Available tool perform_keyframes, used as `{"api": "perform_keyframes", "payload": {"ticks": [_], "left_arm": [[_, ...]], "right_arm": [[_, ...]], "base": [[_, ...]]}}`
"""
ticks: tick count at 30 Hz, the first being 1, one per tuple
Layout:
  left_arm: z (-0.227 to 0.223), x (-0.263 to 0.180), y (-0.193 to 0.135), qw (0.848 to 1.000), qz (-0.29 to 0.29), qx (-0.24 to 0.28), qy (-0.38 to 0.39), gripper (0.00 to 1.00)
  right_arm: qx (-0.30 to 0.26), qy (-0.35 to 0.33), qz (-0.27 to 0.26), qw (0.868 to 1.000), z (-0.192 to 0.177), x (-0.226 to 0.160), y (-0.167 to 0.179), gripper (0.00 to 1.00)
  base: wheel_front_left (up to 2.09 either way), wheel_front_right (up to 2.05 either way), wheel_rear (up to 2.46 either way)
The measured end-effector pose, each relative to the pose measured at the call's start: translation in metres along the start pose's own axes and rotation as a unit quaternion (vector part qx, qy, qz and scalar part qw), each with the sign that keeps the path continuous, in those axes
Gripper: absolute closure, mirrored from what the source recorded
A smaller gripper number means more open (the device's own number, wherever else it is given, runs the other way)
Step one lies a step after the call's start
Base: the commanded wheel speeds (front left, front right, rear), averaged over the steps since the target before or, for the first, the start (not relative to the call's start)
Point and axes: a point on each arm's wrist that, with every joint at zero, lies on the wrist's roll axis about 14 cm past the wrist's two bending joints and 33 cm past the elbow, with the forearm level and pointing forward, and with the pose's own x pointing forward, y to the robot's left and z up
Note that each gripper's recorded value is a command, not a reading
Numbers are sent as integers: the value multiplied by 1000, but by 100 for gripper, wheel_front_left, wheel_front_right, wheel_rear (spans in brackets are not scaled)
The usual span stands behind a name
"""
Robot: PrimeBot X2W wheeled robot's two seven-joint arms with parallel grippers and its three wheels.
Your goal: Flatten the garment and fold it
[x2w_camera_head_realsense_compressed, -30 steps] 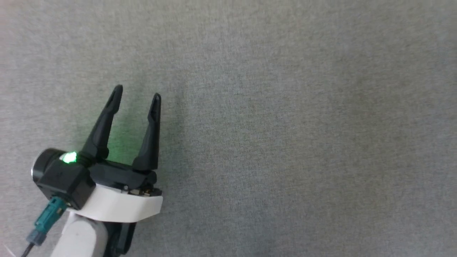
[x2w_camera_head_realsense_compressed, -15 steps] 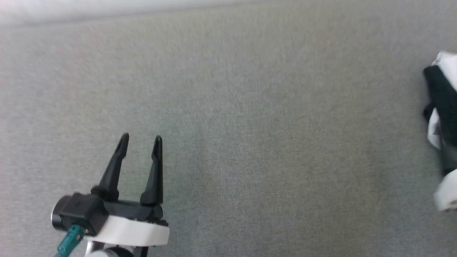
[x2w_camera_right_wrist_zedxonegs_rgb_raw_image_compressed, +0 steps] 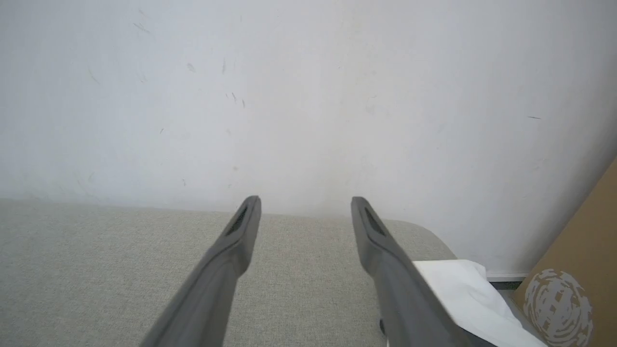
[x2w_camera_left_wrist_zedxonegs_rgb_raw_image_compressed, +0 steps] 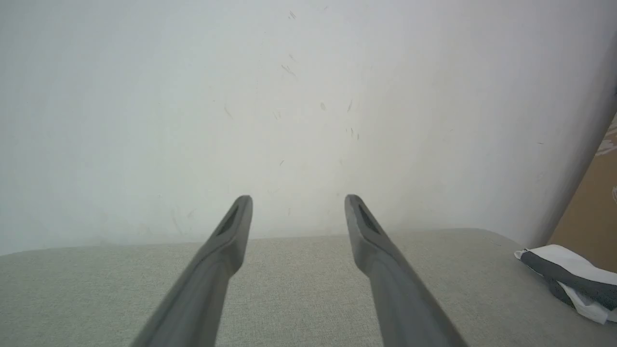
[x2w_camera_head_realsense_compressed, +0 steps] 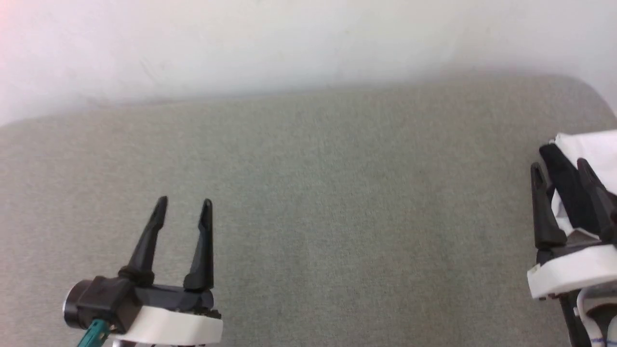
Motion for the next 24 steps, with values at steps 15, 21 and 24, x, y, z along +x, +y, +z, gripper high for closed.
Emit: {"api": "perform_keyframes", "payload": {"ticks": [15,21,24], "left_arm": [[-9,-54,24,998,60,9,22,0],[-20,-59,27,997,65,11,40,0],[-23,-58,28,997,68,11,42,0]], "right_arm": [[7,11,1,1000,-30,-42,2,0],[9,26,-2,1000,-41,-47,1,0],[11,31,-1,999,-45,-48,2,0]], "base": [[0,0,0],[0,0,0],[0,0,0]]}}
